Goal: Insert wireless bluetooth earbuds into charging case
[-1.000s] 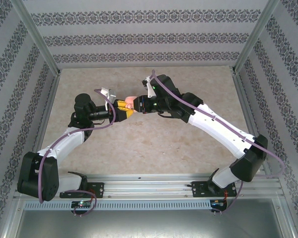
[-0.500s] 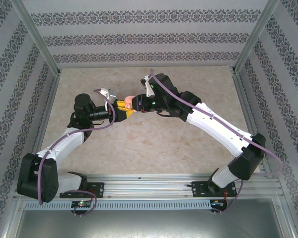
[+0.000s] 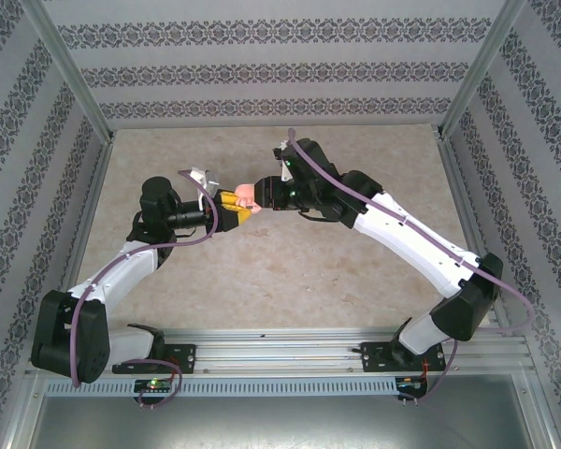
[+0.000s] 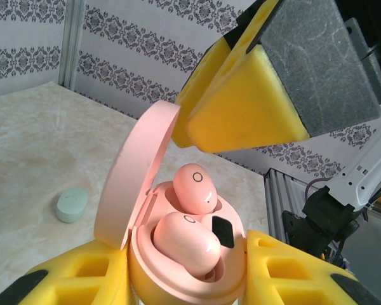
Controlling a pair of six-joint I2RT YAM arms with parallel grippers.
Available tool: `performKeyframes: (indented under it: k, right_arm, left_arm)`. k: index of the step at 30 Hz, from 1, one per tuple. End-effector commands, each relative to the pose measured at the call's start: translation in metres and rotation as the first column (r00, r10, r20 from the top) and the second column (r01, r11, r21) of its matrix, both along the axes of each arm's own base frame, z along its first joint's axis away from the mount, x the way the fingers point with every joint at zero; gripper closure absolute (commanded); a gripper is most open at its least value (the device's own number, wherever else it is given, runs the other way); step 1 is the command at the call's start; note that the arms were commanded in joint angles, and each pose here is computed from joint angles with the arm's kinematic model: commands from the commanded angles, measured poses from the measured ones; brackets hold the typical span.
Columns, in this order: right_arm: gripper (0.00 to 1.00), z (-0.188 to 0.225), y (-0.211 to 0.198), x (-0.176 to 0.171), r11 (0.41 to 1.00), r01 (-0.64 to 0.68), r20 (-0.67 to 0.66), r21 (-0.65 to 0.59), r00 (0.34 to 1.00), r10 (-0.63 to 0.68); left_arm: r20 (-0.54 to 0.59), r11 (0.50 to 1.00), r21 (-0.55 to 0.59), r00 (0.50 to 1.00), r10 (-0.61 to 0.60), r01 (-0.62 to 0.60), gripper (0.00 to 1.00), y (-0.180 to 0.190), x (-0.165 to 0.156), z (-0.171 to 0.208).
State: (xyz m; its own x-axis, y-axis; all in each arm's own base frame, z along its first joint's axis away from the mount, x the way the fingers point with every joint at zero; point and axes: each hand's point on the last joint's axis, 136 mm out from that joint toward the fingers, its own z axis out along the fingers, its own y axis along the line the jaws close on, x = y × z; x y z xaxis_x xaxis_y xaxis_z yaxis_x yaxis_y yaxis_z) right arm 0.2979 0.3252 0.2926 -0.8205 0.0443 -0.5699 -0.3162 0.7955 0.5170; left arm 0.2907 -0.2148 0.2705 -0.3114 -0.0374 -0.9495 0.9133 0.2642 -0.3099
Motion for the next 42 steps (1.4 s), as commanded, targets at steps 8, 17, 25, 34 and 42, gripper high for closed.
performKeyframes:
  k: [8,17,25,34,42]
  right_arm:
    - [0.69,0.005,0.016,-0.008,1.0,-0.003,-0.023,0.012,1.0,0.003]
    - [0.69,-0.003,0.026,-0.002,1.0,-0.028,-0.041,0.007,0.999,0.028]
    - [0.67,0.0,0.026,0.0,0.999,-0.032,-0.04,-0.001,0.999,0.032]
    - [0.66,0.057,0.006,-0.005,0.999,-0.035,0.092,0.039,0.995,0.032]
    - [0.61,0.06,-0.015,0.029,0.993,0.0,0.064,0.114,0.998,-0.007]
  left_arm:
    - [0.046,0.999,-0.007,0.998,-0.052,0.052,0.79,-0.007,0.003,0.013]
    - [0.045,0.999,-0.006,0.998,-0.054,0.054,0.79,-0.008,0.004,0.012]
    - [0.05,0.999,-0.002,0.997,-0.051,0.051,0.79,-0.006,0.003,0.013]
    - [0.066,0.999,0.001,0.997,-0.047,0.047,0.79,-0.004,0.003,0.015]
    - [0.079,0.995,0.006,0.992,-0.095,0.095,0.79,-0.006,0.008,0.025]
